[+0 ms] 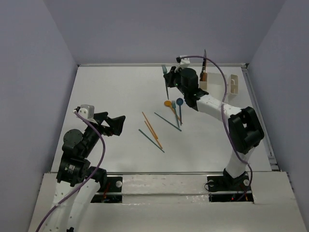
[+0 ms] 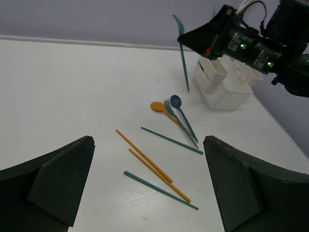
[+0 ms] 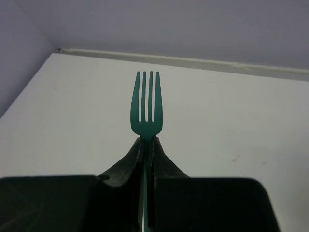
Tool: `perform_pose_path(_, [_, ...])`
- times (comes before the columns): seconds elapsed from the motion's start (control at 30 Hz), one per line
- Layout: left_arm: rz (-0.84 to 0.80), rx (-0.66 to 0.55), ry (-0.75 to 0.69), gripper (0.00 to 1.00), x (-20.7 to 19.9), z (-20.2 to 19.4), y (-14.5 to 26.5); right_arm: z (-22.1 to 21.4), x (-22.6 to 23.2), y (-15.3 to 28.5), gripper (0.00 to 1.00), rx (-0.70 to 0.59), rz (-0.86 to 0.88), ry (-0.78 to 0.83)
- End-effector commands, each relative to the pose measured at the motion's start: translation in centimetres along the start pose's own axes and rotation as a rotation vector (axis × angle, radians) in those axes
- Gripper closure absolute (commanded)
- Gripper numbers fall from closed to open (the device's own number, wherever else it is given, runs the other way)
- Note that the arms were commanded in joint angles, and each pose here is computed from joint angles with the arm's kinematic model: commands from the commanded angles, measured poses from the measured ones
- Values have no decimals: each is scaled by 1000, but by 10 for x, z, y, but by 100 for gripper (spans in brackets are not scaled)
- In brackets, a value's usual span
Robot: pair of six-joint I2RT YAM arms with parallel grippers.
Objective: Sort the eating utensils into containers
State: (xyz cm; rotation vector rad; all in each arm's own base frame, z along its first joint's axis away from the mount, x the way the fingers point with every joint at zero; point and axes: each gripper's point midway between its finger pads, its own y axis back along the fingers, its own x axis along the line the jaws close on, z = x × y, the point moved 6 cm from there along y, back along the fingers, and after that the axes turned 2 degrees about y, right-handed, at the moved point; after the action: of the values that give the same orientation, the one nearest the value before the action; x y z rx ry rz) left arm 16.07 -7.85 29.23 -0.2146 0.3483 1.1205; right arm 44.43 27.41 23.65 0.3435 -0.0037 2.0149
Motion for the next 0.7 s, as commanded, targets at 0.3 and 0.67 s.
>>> perform_pose_path(0.3, [-34, -49, -11, 1, -5, 9, 0, 110, -143, 100, 100, -449, -498, 109])
perform_pose_path(0.67, [-29, -28, -10, 1, -3, 7, -4, 110, -176, 75, 100, -426, -585, 200])
